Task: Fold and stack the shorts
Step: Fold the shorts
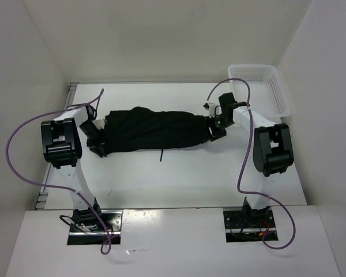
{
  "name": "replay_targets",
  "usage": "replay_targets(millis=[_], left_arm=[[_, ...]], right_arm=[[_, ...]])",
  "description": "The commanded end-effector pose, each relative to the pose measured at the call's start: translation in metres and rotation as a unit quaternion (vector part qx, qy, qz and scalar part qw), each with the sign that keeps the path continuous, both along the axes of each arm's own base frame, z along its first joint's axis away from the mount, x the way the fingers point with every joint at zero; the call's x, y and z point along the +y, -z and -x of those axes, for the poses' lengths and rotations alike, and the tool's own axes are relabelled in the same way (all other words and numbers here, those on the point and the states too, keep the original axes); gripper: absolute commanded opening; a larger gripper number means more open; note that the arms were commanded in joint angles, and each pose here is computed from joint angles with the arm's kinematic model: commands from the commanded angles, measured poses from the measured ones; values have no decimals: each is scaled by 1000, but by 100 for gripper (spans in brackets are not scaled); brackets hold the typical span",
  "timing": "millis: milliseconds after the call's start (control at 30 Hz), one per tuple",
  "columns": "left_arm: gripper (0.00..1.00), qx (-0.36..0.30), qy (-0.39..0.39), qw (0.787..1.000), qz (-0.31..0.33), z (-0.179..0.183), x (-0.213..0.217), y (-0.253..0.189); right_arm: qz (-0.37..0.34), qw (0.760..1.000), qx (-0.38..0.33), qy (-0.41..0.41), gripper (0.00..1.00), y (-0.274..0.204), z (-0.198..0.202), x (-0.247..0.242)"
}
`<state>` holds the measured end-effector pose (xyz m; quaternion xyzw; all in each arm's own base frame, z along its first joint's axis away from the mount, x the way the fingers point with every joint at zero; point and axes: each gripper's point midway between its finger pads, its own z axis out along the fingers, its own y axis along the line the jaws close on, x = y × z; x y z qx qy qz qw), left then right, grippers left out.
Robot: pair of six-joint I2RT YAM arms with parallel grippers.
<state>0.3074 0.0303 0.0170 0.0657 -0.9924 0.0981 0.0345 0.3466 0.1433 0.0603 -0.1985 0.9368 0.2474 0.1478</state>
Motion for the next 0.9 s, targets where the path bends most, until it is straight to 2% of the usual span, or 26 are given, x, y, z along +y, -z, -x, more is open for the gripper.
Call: replay_targets(millis=[0, 33, 200, 367, 400, 533, 567, 667, 733, 867], left_arm=[[32, -9, 9, 1000, 26, -2, -15, -2], [32, -9, 9, 1000, 26, -2, -15, -2], [33, -12, 5, 1000, 15, 2, -9, -9], [35, -17, 0, 1000, 10, 2, -4, -24], [35, -20, 0, 1000, 3, 2, -2, -27], [35, -17, -3, 1000, -8, 2, 5, -31], [35, -23, -3, 1000, -13, -2, 7, -34], [35, -12, -3, 1000, -16, -5, 10, -28], [35, -15, -3, 1000, -17, -12, 11, -27], [36, -33, -3, 999, -15, -26, 12, -32]], right_arm=[[5, 996, -46, 76, 67, -13, -35, -7], [1, 995, -39, 88, 68, -13, -34, -6], [-86, 989, -1, 116, 89, -23, -36, 18], [-89, 985, 24, 143, 90, -15, -33, 16], [-103, 984, 36, 142, 93, -17, -29, 15], [-131, 983, 48, 123, 94, -26, -18, 4], [-132, 985, 31, 110, 94, -31, -19, 1], [-122, 980, 45, 153, 94, -22, -19, -8], [-110, 977, 29, 179, 96, -20, -31, -8], [-71, 978, 27, 194, 96, 1, -46, 2]])
